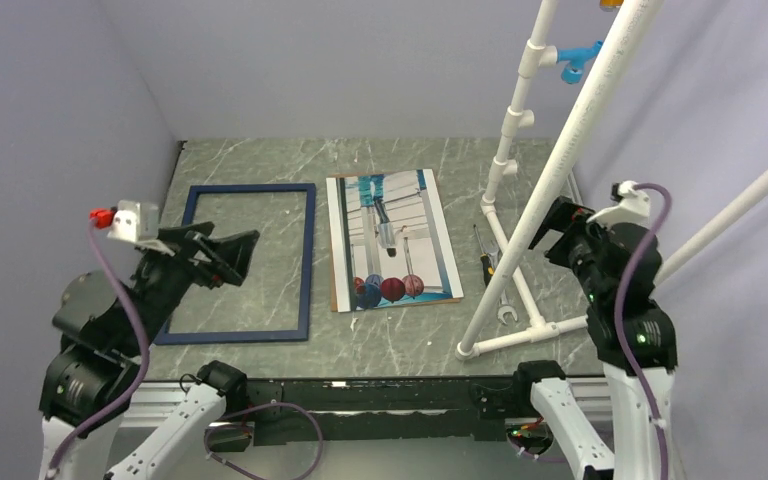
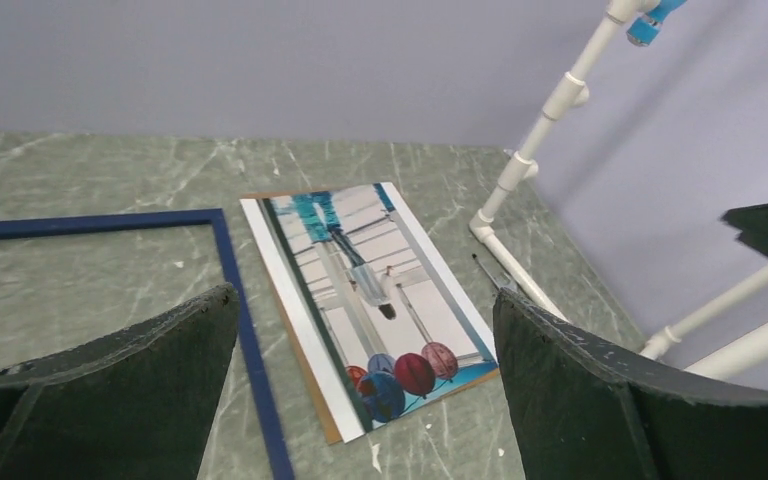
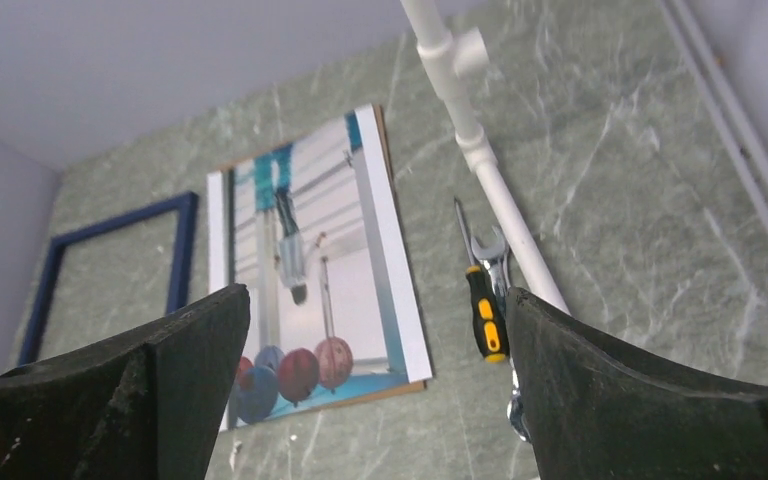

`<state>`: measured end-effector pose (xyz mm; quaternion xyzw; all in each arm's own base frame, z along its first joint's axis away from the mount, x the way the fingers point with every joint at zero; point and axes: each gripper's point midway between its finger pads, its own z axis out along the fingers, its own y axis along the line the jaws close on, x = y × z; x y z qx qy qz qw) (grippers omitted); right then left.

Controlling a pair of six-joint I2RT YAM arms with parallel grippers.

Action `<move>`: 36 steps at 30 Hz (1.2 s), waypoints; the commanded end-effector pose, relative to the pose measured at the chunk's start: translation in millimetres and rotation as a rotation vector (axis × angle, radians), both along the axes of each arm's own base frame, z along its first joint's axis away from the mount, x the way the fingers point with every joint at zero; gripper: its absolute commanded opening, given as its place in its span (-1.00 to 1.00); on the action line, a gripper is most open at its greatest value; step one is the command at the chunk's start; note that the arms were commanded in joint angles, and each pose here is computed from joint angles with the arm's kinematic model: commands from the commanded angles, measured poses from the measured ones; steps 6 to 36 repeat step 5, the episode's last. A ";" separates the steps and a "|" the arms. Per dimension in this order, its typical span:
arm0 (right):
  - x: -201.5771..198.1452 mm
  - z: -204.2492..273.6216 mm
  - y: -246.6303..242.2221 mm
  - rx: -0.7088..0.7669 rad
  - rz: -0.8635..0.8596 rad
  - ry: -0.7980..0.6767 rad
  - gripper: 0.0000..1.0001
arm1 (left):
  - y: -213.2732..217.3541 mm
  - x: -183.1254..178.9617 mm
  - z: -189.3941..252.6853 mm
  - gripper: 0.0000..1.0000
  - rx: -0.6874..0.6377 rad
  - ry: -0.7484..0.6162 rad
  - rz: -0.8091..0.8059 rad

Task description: Take the photo out of the frame

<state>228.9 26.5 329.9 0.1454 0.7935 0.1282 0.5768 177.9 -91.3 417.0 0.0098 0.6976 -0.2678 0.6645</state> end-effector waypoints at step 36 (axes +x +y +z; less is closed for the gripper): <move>-21.3 20.2 -9.4 -0.010 -0.047 -0.007 1.00 | 24.2 -23.6 -0.7 0.99 0.044 -0.005 0.064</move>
